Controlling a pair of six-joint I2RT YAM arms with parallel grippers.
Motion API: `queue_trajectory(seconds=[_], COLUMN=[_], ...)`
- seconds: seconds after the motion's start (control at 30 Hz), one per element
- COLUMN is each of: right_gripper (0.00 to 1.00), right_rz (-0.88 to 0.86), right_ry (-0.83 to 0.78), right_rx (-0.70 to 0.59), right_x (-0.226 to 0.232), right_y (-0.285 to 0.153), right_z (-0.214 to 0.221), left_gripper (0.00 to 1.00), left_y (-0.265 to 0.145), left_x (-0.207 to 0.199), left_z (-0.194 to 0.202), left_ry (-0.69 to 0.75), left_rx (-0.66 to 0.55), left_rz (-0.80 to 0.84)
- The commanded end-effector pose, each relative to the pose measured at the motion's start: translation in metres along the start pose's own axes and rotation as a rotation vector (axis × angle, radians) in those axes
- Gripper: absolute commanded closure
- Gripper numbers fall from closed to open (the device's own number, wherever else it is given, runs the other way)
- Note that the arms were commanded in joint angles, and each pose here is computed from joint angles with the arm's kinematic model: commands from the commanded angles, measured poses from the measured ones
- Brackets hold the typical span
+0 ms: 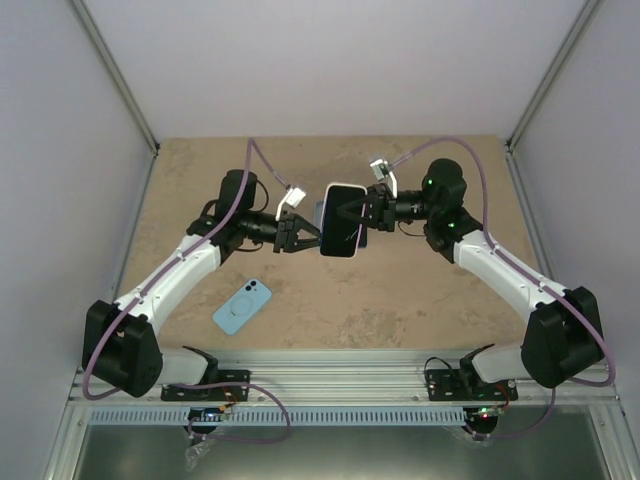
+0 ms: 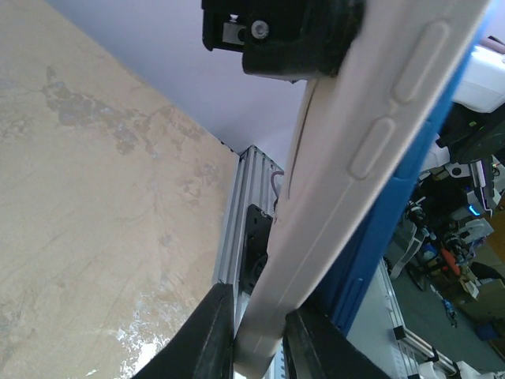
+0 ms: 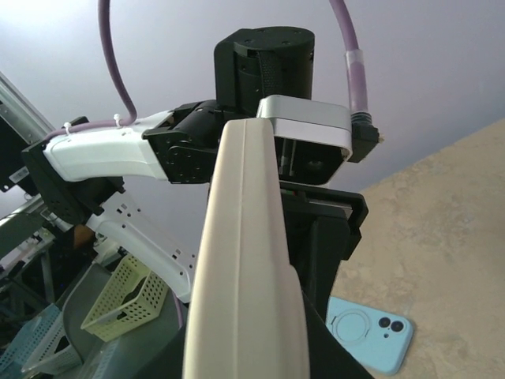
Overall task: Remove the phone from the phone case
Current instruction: Remove the phone case from the phone.
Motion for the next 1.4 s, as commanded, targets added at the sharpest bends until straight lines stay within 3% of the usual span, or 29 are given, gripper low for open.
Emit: queue_trajectory(seconds=[0.0, 0.13, 0.23, 0.37, 0.47, 0.67, 0.9, 1.37], right_gripper=[0.99, 0.99, 0.99, 0.72, 0.64, 0.66, 0.61, 0.68], right_rz=[-0.384, -0.327, -0.277, -0.226, -0.199, -0.157, -0.093, -0.001], right_ry=[0.111, 0.108, 0.106, 0.108, 0.107, 0.108, 0.086, 0.092], right_rx=[0.196, 0.173, 0.151, 0.123, 0.108, 0.085, 0.045, -0.002], right_x=[0.058, 0.048, 0.039, 0.030, 0.026, 0.019, 0.011, -0.002], right_y=[0.033, 0.025, 0.018, 0.009, 0.004, -0.006, -0.024, -0.038], right_z=[0.044, 0.037, 0.030, 0.018, 0.012, 0.006, -0.011, -0.024], left_gripper=[0.87, 1.00, 1.00, 1.00, 1.00, 1.00, 1.00, 1.00], left_y=[-0.002, -0.002, -0.005, -0.005, -0.005, -0.004, -0.003, -0.004], left_x=[-0.024, -0.021, -0.018, -0.016, -0.014, -0.011, -0.001, 0.014], left_z=[-0.043, -0.034, -0.031, -0.029, -0.029, -0.026, -0.023, -0.018], left_ry=[0.192, 0.172, 0.159, 0.152, 0.159, 0.131, 0.115, 0.120], left_rx=[-0.146, -0.136, -0.138, -0.137, -0.133, -0.124, -0.123, -0.119], left_rz=[-0.020, -0.027, -0.033, -0.044, -0.043, -0.045, -0.088, -0.179])
Point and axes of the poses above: each gripper's point midway between its finger pads, its own y axis out along the fingers, its own x axis along the line the jaws close on, z = x × y, the point moved 5 cm from there along -y, back along the fingers, and after that the axes turned 13 degrees about -y, right-handed, at the moved point
